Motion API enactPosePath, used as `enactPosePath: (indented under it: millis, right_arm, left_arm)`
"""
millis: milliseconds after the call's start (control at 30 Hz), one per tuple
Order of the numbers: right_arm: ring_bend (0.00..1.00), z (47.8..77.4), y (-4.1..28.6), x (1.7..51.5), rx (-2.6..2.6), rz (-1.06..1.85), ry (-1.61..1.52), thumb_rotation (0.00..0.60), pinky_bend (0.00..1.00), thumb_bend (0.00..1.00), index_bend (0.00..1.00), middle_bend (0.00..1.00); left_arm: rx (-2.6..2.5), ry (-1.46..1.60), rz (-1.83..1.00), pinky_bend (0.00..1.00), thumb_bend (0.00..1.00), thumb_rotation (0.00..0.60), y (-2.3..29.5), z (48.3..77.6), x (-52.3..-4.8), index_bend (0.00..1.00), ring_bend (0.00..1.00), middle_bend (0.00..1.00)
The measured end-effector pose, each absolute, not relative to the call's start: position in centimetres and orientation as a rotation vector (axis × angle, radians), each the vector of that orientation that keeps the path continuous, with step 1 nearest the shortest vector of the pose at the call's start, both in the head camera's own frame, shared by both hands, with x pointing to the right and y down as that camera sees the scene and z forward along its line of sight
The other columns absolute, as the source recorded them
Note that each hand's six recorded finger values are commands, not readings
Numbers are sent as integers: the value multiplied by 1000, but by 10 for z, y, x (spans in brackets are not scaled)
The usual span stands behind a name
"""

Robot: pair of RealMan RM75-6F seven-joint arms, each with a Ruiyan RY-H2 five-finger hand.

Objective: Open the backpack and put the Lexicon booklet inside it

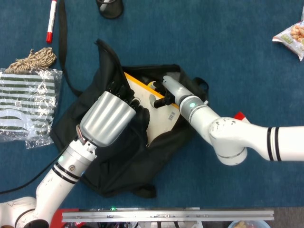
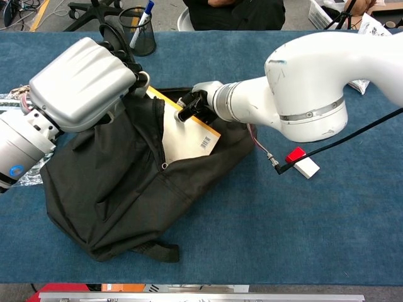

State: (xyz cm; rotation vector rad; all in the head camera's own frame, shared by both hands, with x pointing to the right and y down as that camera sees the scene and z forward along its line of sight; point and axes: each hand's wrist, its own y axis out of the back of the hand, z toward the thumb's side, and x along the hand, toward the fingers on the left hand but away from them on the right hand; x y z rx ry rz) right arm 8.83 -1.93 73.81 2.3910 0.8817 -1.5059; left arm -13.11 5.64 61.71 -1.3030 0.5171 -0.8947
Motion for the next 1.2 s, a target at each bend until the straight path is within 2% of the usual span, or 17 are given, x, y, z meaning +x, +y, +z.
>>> enactPosePath:
  millis: [100,200,400,533,867,967,1000,1033,1067,1133,1200]
  right_arm:
    - [238,736,-21,89,2403,-1471,865,600,419,476,368,322]
    - [168,732,-24,91,2419,-1440,859,600,364,461,262,242]
    - [59,728,-26,96,2448,-1391,830,600,250,451,107,141]
    - [33,724,-29,101,2463,-1359,820,600,208,452,58,117]
    - [31,708,-45,133,2494,-1357,869,600,205,454,54,116]
    - [31,698,-52,147,2521,-1366,905,600,205,454,54,116]
    - [31,694,-56,153,2533,-1370,925,600,205,454,54,116]
    - [31,691,-59,158,2540,-1373,942,600,205,454,53,116]
    - [31,688,-62,164,2547,-1377,962,600,205,454,54,116]
    - [31,681,-69,178,2554,-1384,1017,600,205,454,54,116]
    - [31,674,-76,193,2550,-1386,1073,600,205,453,54,117]
  left_arm:
    - [-1301,511,-891,451,469,600,57,618,-131,515,418,492]
    - [-1306,510,-890,451,469,600,58,618,-130,513,416,491]
    - [-1306,517,-895,451,469,600,56,618,-131,511,415,487]
    - [-1307,520,-899,451,469,600,55,618,-132,510,415,487]
    - [-1321,511,-897,451,469,600,54,619,-129,474,413,481]
    - [-1335,503,-893,450,469,600,55,620,-126,366,386,427]
    - [-1343,501,-891,450,465,600,55,620,-125,296,370,386]
    - [-1352,501,-889,450,434,600,56,620,-124,210,353,326]
    - [-1365,503,-884,449,407,600,56,620,-122,167,343,296]
    - [-1387,514,-873,449,289,600,56,619,-120,60,310,221]
    - [-1418,537,-855,449,222,600,56,617,-116,14,289,191]
